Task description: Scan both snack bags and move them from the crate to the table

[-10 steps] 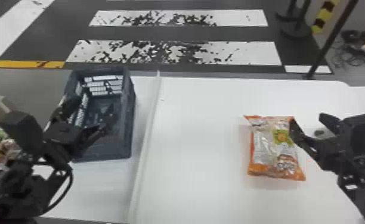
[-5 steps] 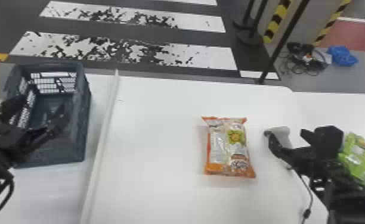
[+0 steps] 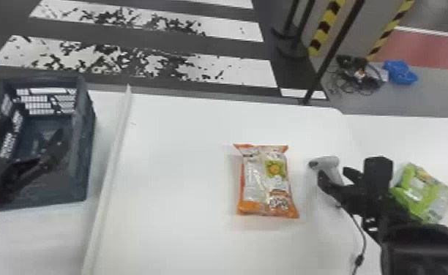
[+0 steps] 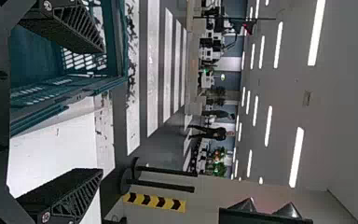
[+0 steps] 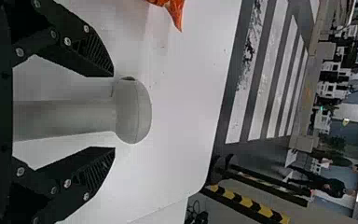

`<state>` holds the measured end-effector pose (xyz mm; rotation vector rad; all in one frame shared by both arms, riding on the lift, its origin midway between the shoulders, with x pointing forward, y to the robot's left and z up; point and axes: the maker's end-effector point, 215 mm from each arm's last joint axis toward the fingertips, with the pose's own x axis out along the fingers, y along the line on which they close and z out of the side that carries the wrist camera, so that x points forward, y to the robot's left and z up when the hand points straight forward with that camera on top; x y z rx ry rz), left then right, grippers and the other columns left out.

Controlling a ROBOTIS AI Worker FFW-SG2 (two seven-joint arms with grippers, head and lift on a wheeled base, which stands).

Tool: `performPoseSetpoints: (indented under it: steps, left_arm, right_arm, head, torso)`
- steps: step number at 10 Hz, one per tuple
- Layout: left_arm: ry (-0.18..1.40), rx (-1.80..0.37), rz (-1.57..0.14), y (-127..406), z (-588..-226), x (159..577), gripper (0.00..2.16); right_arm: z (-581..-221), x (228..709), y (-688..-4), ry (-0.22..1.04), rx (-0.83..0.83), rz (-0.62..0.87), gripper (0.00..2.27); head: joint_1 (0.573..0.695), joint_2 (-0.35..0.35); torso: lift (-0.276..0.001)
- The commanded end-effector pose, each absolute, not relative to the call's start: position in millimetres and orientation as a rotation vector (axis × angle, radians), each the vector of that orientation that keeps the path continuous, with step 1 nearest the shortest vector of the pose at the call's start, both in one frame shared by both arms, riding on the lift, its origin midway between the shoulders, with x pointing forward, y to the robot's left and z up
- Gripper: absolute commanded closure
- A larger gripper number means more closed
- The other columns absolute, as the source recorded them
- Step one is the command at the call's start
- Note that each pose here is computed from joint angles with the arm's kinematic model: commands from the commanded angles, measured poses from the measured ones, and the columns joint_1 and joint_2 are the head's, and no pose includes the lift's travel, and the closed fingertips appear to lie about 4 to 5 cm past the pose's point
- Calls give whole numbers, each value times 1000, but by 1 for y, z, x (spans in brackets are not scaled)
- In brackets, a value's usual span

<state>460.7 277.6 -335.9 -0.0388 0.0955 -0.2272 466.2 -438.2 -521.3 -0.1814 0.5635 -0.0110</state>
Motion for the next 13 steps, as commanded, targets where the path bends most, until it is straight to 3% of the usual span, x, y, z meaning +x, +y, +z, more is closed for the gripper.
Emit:
performPoseSetpoints:
  steps: [1, 2, 3, 8, 13]
  left_arm:
    - [96, -40, -229, 276, -336, 461, 90]
    - [96, -40, -229, 276, -336, 461, 90]
    - [96, -40, -229, 276, -336, 461, 90]
    - [97, -39, -230, 277, -337, 460, 90]
    - [99, -39, -224, 280, -337, 460, 90]
  right_arm:
    - [-532, 466, -445, 603, -196, -16, 869]
    - [-539, 465, -449, 628, -193, -25, 1571]
    - [-540, 465, -449, 633, -191, -28, 2132]
    - [-493, 456, -399, 602, -180, 25, 2226]
    - [-456, 445, -314, 602, -173, 149, 2246]
  head:
    - [695, -190]
    - [695, -197]
    - [695, -200]
    - [695, -188]
    - [695, -81]
  torso:
    - [-88]
    - [-88]
    - [-88]
    - [-88]
    - [-88]
